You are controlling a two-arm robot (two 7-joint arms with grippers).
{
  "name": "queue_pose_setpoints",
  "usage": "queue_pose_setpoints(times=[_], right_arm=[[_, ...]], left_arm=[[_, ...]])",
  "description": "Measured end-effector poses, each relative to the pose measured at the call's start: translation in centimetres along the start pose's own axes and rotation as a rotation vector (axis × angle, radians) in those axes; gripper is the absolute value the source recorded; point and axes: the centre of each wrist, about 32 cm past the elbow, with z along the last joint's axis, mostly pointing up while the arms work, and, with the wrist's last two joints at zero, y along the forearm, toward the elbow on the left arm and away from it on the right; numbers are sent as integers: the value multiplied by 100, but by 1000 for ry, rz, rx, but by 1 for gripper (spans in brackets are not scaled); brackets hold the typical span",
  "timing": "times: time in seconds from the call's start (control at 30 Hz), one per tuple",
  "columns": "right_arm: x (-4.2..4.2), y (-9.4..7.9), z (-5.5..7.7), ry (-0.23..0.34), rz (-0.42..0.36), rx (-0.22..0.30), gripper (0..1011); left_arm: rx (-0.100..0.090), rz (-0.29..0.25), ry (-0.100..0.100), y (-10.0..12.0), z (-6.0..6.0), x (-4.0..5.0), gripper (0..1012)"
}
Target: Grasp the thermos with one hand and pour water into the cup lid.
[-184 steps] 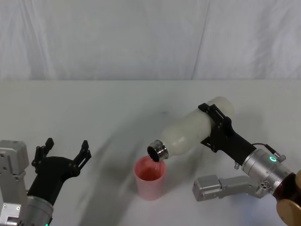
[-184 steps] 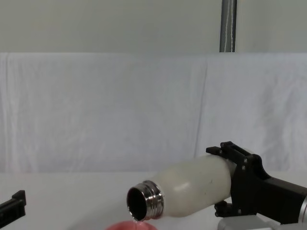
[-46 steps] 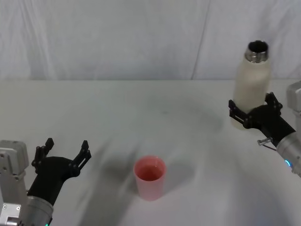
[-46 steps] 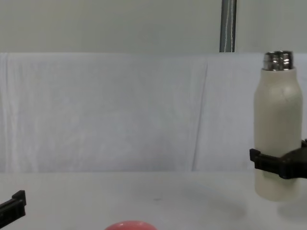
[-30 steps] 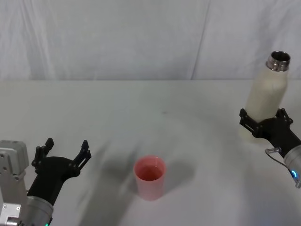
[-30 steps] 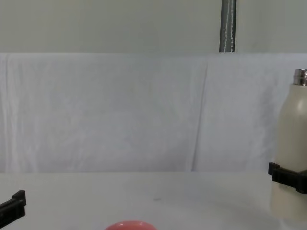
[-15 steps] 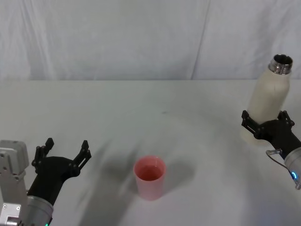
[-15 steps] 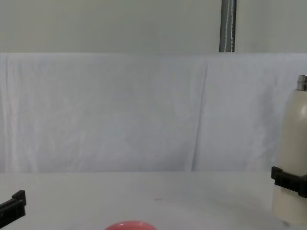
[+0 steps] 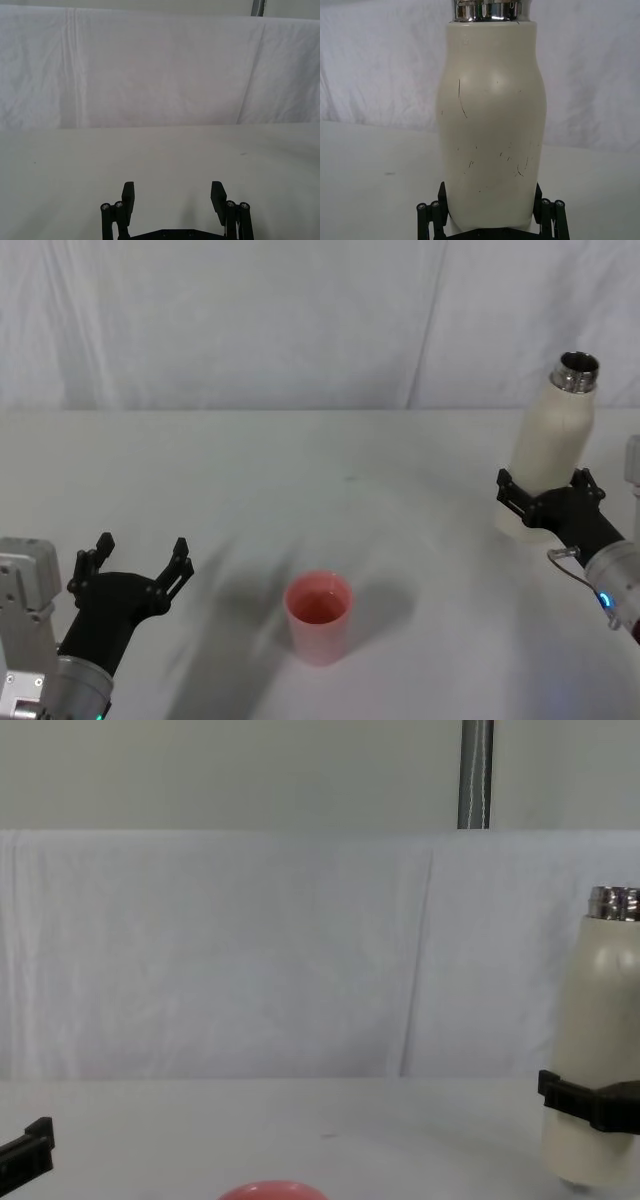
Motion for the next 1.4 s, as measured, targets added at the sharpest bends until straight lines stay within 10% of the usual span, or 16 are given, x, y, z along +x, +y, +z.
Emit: queue_pose_setpoints(times=[1.4], right_arm=[[-96,237,-141,-14,43,-32,958]], left_arm=[[0,0,0,0,0,0,1001]])
